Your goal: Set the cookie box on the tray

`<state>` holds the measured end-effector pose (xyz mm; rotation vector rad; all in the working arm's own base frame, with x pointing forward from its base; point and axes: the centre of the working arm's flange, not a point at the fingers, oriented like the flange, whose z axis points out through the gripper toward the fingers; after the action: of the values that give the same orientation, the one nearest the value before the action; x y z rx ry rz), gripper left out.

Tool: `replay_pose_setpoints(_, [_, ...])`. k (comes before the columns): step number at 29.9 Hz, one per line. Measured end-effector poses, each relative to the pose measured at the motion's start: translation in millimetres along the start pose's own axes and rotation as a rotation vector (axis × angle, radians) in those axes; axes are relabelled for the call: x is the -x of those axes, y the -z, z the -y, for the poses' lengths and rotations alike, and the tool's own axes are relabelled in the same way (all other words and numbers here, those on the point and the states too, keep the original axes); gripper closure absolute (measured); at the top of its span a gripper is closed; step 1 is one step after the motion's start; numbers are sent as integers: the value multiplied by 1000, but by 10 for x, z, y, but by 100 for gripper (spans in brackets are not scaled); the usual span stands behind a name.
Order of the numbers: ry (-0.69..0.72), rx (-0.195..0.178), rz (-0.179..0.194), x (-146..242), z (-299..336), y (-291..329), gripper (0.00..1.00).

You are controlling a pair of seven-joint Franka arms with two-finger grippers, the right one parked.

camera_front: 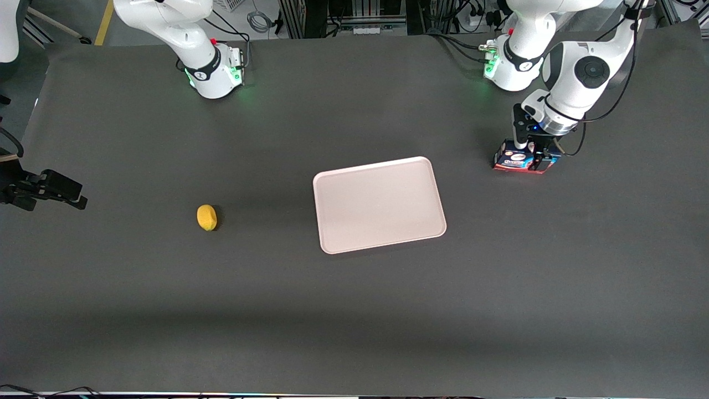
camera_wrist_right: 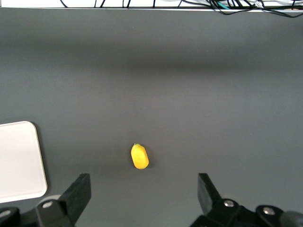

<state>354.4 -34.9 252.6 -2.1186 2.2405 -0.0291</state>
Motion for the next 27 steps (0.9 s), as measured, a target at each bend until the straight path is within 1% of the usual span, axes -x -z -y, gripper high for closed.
replay_pose_setpoints(7, [-11,-9,-5,-45,8,-68,0])
replay_pose_setpoints(10, [-15,-6,-7,-64,4,-103,0])
replay_pose_setpoints(14, [-17,-3,-8,-72,1,-122,1])
replay_pose_setpoints(15, [-17,-3,-8,-72,0,-124,3])
replay_pose_setpoints(16, [-17,-3,-8,-72,0,-125,12])
replay_pose_setpoints(17, [-17,-2,-8,-72,-1,-126,18])
replay_pose_setpoints(18, [-17,-2,-8,-72,-1,-128,23])
replay_pose_setpoints(19, [-17,-1,-8,-72,-2,-131,26])
replay_pose_setpoints(22, [-16,1,-9,-71,-4,-137,42])
replay_pose_setpoints(23, [-16,1,-9,-71,-4,-138,44])
replay_pose_setpoints(26, [-14,1,-9,-68,-4,-139,45])
replay_pose_setpoints(27, [-14,1,-9,-67,-4,-139,54])
